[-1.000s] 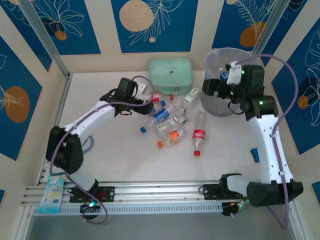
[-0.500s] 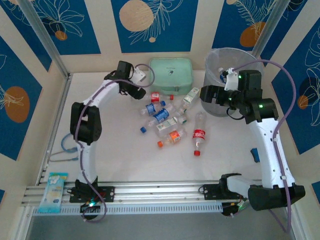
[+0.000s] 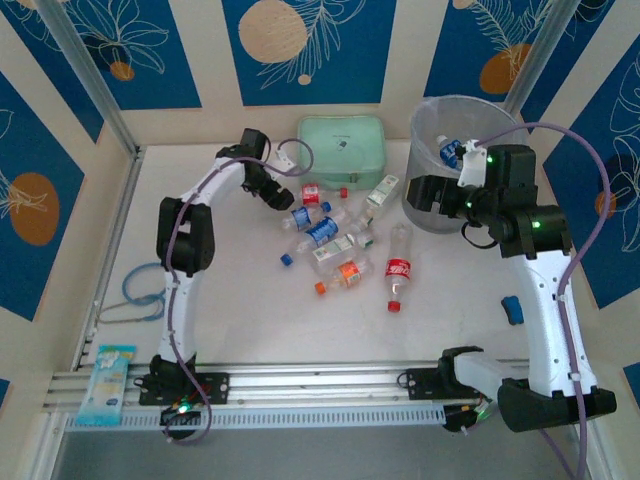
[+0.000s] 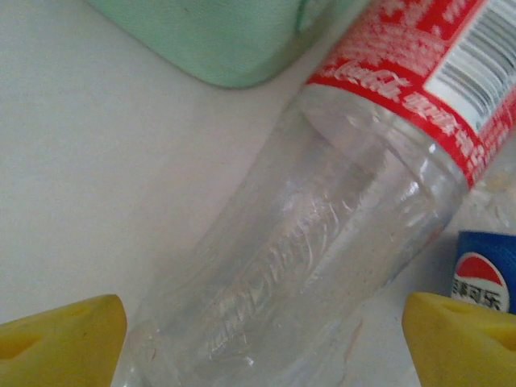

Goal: Put the plastic bottles in the bin

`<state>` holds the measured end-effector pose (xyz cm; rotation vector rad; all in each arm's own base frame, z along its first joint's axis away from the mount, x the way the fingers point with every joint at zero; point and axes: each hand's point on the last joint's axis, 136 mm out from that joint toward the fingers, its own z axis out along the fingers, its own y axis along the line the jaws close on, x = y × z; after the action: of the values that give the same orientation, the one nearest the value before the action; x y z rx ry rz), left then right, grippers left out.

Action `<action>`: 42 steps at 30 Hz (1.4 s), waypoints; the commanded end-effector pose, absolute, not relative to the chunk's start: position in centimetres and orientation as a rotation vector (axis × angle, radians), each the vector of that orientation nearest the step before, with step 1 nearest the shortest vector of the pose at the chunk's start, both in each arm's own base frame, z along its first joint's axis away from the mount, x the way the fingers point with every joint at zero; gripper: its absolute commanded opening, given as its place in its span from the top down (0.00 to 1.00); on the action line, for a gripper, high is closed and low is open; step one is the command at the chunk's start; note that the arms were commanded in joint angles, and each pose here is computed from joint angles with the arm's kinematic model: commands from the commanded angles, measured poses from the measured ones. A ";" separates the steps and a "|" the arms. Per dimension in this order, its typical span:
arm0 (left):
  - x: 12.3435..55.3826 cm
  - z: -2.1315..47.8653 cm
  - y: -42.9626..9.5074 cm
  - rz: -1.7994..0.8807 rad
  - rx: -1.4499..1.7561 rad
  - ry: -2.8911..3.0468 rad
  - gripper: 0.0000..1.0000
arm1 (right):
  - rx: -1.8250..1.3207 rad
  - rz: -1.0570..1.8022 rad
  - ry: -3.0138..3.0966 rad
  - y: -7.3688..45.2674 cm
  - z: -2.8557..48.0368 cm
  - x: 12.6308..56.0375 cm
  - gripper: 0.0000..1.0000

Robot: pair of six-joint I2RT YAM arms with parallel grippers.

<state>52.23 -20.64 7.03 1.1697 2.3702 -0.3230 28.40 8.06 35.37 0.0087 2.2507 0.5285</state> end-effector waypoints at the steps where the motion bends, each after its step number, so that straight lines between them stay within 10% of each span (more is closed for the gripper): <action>1: 50.6 6.4 -21.4 -0.394 1.271 2.351 0.16 | 0.001 0.521 2.270 8.1 34.8 27.7 0.10; 7: 49.4 6.2 -21.5 -0.408 1.297 2.357 0.44 | -0.015 0.556 2.248 9.1 35.2 27.9 0.10; 15: 47.0 4.6 -21.8 -0.416 1.383 2.398 0.30 | -0.033 0.559 2.241 9.5 35.6 27.6 0.10; 26: 45.9 6.3 -22.6 -0.453 1.386 2.375 0.67 | -0.045 0.556 2.213 9.8 36.4 26.8 0.11; 42: 44.1 17.4 -23.3 -0.485 1.250 2.154 0.80 | -0.052 0.589 2.156 10.4 37.6 27.7 0.12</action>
<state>44.95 -22.44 14.15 1.2945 2.2329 -0.4301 27.38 9.98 36.43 -0.0534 2.2024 0.5558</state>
